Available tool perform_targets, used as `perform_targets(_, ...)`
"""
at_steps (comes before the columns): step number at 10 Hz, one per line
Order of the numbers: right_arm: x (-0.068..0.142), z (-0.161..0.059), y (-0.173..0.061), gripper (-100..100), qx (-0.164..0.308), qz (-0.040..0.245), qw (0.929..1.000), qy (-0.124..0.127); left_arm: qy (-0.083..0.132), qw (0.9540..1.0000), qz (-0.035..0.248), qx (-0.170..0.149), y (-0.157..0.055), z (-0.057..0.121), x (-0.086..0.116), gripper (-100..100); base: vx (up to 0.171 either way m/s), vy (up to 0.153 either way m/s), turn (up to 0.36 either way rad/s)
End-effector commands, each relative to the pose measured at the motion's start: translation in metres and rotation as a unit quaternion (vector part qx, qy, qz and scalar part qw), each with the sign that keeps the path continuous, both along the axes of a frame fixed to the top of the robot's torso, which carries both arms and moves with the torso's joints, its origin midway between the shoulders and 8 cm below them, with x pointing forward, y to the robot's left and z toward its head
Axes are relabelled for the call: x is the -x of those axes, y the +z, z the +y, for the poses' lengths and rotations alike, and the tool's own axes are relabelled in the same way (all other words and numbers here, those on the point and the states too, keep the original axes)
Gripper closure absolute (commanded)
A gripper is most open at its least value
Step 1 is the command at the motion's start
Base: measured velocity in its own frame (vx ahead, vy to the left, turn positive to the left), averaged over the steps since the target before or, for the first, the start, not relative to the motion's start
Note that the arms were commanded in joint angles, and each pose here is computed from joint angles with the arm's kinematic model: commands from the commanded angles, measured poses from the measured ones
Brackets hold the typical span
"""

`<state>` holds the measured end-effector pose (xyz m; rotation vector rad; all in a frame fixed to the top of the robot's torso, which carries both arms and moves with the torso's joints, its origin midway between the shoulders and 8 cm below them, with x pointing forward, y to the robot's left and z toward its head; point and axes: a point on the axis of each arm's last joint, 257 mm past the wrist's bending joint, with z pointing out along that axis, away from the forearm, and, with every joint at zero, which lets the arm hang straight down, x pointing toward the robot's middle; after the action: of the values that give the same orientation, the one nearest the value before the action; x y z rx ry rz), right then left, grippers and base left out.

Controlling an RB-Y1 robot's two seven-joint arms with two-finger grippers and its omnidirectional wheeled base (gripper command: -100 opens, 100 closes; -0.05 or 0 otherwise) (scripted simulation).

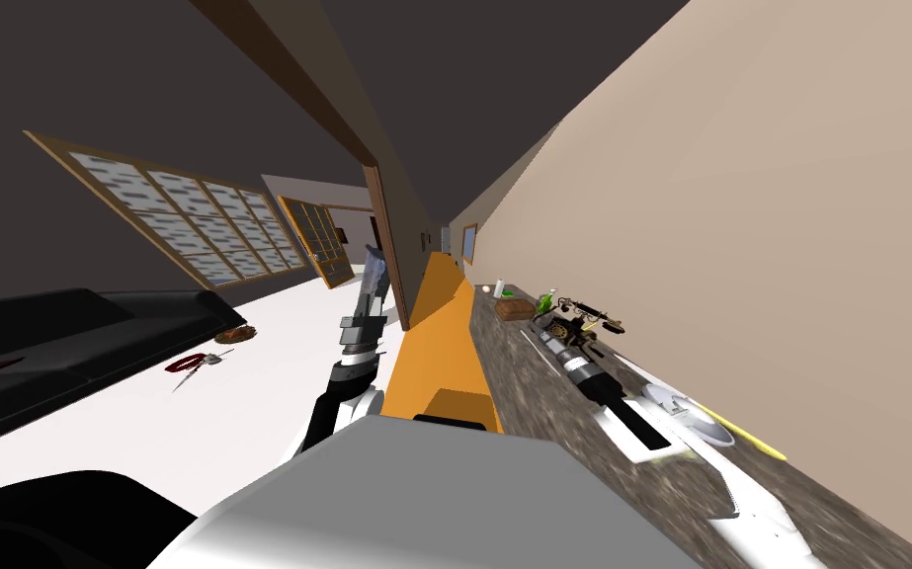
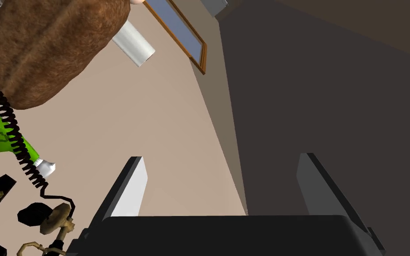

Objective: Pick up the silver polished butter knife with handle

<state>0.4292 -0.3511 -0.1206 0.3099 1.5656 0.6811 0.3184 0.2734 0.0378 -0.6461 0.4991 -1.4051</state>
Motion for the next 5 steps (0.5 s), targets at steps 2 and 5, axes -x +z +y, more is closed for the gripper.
perform_targets(2,0.002,-0.014,-0.014,-100,0.037,0.027,0.9990,-0.002,0.000,1.0000,0.000,0.000,0.000,0.000,0.000,0,0.026,0.008,0.078)
perform_targets(5,0.008,-0.031,-0.038,-100,0.081,0.066,0.9946,-0.005,0.000,1.0000,0.000,0.000,0.000,0.000,0.000,0,0.030,0.003,0.053)
